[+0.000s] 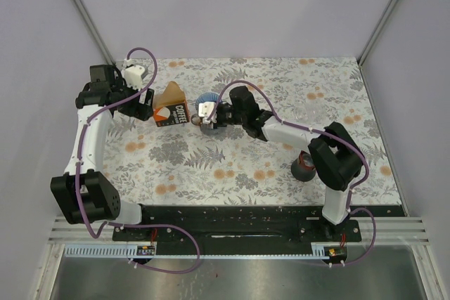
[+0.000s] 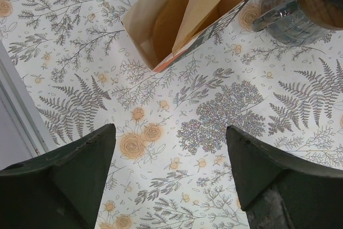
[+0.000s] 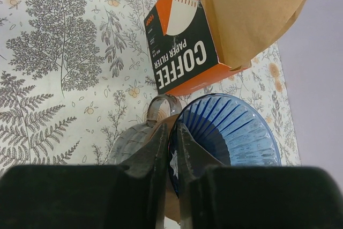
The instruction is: Place the coffee filter in the dripper
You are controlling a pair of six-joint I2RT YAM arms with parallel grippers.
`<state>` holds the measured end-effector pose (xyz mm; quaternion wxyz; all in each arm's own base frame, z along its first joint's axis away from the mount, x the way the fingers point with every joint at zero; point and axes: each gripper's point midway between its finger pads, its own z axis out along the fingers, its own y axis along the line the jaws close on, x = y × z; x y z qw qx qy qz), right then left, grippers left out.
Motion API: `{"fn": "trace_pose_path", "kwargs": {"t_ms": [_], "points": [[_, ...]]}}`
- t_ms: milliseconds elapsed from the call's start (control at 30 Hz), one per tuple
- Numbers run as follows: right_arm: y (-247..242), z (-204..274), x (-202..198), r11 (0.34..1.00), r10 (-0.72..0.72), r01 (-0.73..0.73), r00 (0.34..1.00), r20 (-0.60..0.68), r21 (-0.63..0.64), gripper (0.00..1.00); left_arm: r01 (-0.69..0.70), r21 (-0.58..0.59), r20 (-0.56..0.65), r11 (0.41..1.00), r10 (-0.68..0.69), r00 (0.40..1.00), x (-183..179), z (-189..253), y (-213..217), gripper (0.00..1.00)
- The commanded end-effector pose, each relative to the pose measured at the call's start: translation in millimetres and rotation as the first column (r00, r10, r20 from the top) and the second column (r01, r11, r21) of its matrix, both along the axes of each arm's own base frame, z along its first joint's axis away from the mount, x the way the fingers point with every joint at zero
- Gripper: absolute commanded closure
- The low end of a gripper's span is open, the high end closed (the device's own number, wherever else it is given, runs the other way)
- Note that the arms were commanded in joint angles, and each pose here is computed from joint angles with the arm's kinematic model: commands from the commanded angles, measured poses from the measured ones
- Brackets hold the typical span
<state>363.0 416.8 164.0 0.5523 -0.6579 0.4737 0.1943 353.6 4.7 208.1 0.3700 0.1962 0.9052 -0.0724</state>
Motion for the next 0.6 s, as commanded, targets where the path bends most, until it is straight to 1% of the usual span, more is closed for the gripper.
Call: {"fn": "trace_pose_path", "kwargs": {"t_ms": [0, 33, 133, 267, 333, 433, 500, 567], "points": [[-6.7, -9.9, -10.9, 1.0, -0.026, 0.025, 0.997, -0.075, -0.011, 0.93, 0.011, -0.011, 0.037, 1.0, -0.011, 0.999, 5.4, 9.8, -1.0, 0.12], [-6.5, -7.3, -10.8, 1.0, -0.026, 0.026, 0.997, -0.076, -0.008, 0.87, 0.006, -0.011, 0.037, 1.0, -0.005, 0.999, 6.0, 10.3, 0.0, 0.12], [-3.2, 13.1, -12.3, 0.999, -0.018, 0.02, 0.997, -0.073, 0.026, 0.74, 0.005, -0.015, 0.053, 1.0, -0.004, 0.999, 9.1, 17.0, -0.4, 0.12], [-0.5, 45.2, -14.4, 0.997, -0.005, 0.009, 0.999, -0.047, 0.083, 0.64, 0.017, -0.033, 0.066, 0.999, -0.015, 0.998, 9.7, 28.0, -4.4, 0.12], [0.4, 60.8, -15.9, 0.994, 0.006, -0.003, 0.999, -0.034, 0.109, 0.56, 0.025, -0.04, 0.072, 0.999, -0.022, 0.997, 10.3, 32.9, -6.1, 0.12], [2.7, 84.7, -22.8, 0.988, 0.031, -0.025, 0.999, -0.035, 0.153, 0.48, 0.033, -0.051, 0.084, 0.998, -0.028, 0.996, 11.6, 43.6, -9.0, 0.12], [2.8, 104.7, -29.1, 0.98, 0.043, -0.029, 0.997, -0.066, 0.198, 0.4, 0.035, -0.063, 0.093, 0.997, -0.029, 0.995, 11.8, 52.7, -11.1, 0.12], [1.9, 128.8, -28.0, 0.967, 0.009, 0.02, 0.993, -0.115, 0.253, 0.26, 0.046, -0.096, 0.099, 0.994, -0.037, 0.994, 11.8, 62.2, -17.7, 0.12]]}}
